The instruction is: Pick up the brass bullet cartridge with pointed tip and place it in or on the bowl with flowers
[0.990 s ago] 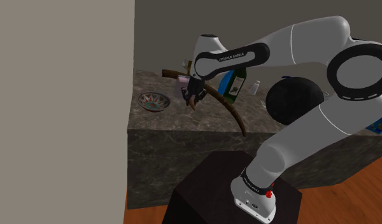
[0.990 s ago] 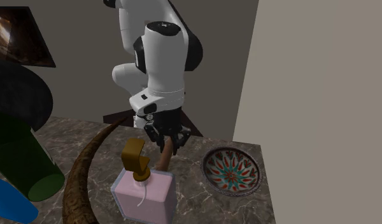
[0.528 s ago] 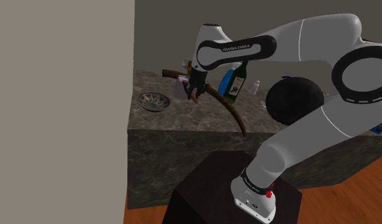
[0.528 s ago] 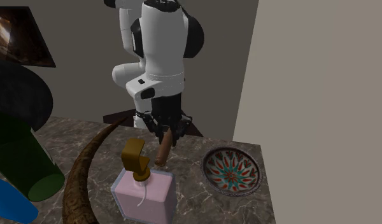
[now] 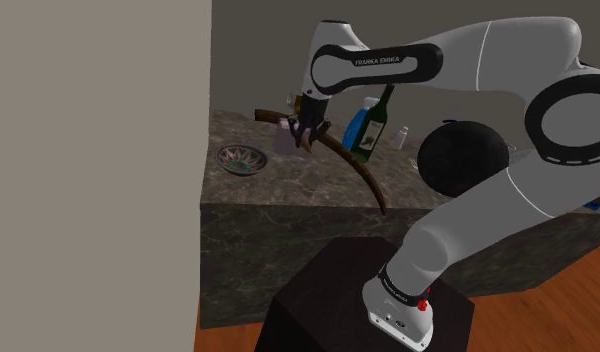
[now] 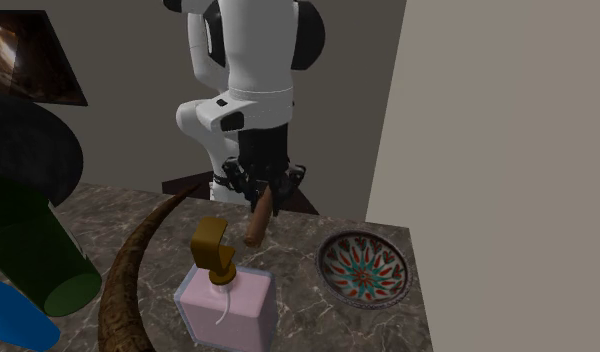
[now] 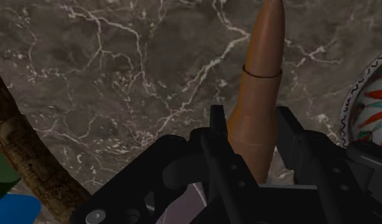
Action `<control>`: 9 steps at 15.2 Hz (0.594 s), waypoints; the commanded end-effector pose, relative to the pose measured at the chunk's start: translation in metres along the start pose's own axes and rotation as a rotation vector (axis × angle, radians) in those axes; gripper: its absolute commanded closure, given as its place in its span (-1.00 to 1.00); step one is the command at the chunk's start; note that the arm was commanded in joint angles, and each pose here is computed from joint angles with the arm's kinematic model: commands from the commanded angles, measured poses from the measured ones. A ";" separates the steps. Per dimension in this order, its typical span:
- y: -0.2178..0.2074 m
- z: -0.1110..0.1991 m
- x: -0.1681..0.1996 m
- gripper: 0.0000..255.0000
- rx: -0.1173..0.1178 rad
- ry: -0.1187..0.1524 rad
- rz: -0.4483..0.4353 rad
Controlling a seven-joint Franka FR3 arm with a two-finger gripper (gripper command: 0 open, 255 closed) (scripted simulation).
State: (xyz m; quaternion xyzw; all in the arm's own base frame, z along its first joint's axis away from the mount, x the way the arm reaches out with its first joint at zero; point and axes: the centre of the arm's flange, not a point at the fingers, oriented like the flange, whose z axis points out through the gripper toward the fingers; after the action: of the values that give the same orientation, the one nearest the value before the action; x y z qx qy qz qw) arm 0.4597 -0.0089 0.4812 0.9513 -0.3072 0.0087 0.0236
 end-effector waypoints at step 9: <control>-0.124 -0.007 0.015 1.00 0.000 0.000 0.000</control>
State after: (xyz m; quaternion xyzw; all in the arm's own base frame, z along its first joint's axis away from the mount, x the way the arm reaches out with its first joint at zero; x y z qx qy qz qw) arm 0.5363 0.0744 0.4825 0.9515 -0.3066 0.0083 0.0240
